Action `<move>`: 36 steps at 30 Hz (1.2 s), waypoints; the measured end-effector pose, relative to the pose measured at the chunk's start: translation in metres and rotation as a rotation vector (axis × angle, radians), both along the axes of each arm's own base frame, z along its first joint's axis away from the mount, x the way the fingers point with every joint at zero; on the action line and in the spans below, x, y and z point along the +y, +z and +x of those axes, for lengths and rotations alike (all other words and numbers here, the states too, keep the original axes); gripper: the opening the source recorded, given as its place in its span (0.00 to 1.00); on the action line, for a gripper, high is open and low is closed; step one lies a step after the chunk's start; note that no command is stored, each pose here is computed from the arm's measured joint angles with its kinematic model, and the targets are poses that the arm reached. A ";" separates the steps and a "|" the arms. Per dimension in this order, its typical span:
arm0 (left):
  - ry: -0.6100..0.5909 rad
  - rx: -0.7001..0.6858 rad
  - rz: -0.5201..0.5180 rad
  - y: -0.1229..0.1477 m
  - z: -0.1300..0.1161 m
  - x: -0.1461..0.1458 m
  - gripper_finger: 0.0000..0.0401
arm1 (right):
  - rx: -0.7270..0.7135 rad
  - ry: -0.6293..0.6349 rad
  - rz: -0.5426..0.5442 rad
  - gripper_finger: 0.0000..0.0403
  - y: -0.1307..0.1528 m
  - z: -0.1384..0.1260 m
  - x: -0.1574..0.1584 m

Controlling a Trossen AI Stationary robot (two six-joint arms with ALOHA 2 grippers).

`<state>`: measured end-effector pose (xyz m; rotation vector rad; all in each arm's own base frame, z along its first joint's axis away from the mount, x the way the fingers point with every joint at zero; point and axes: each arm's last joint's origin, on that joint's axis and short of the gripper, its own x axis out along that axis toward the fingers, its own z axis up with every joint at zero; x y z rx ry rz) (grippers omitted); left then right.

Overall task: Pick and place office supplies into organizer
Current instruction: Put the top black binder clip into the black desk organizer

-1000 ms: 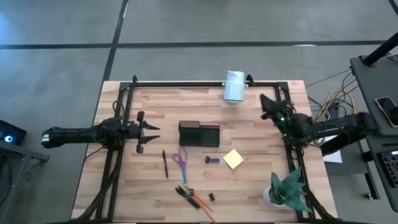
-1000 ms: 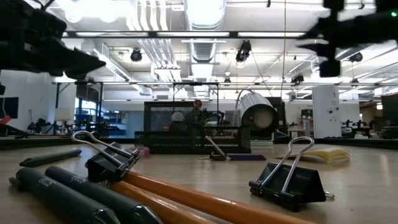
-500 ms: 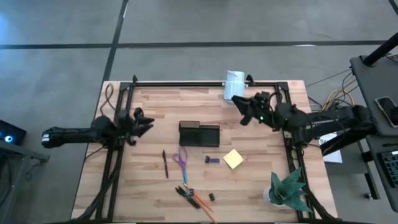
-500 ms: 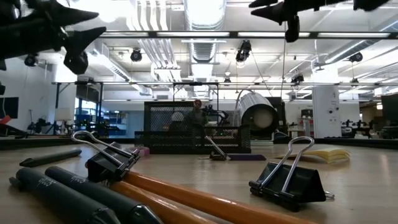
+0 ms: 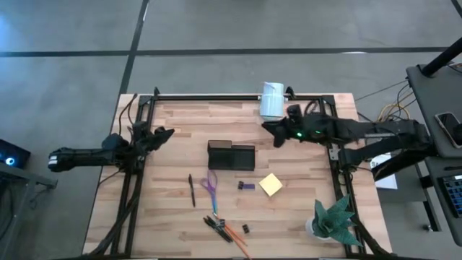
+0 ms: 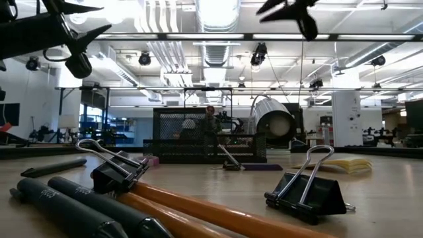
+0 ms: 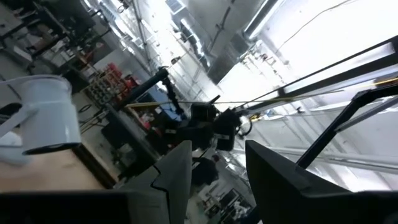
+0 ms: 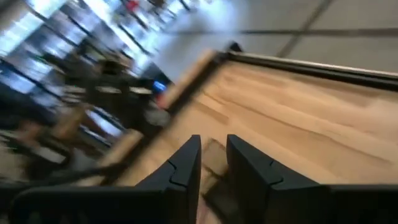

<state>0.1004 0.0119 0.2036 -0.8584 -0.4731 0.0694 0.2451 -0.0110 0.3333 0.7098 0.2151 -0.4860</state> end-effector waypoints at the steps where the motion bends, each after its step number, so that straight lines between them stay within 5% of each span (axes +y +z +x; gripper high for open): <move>1: -0.001 0.003 0.000 0.000 0.000 0.000 0.33 | 0.069 0.023 -0.031 0.20 0.000 0.006 0.001; 8: -0.001 0.021 0.002 -0.002 0.001 0.000 0.33 | 0.833 0.309 -0.257 0.33 -0.018 0.037 0.023; 12: 0.019 0.071 0.067 -0.005 0.002 0.000 0.33 | 1.036 0.606 -0.452 0.40 -0.032 0.060 0.046; 16: 0.026 0.097 0.090 -0.006 0.003 0.000 0.33 | 1.133 0.999 -0.678 0.45 -0.058 0.087 0.069; 22: -0.075 0.145 0.119 -0.011 0.005 -0.003 0.33 | 1.141 1.293 -0.790 0.47 -0.087 0.131 0.082; 29: -0.267 0.234 0.165 -0.020 0.008 -0.008 0.33 | 1.025 1.369 -0.735 0.47 -0.100 0.183 0.094; 36: -0.312 0.289 0.165 -0.026 0.008 -0.009 0.33 | 0.975 1.412 -0.687 0.43 -0.111 0.210 0.102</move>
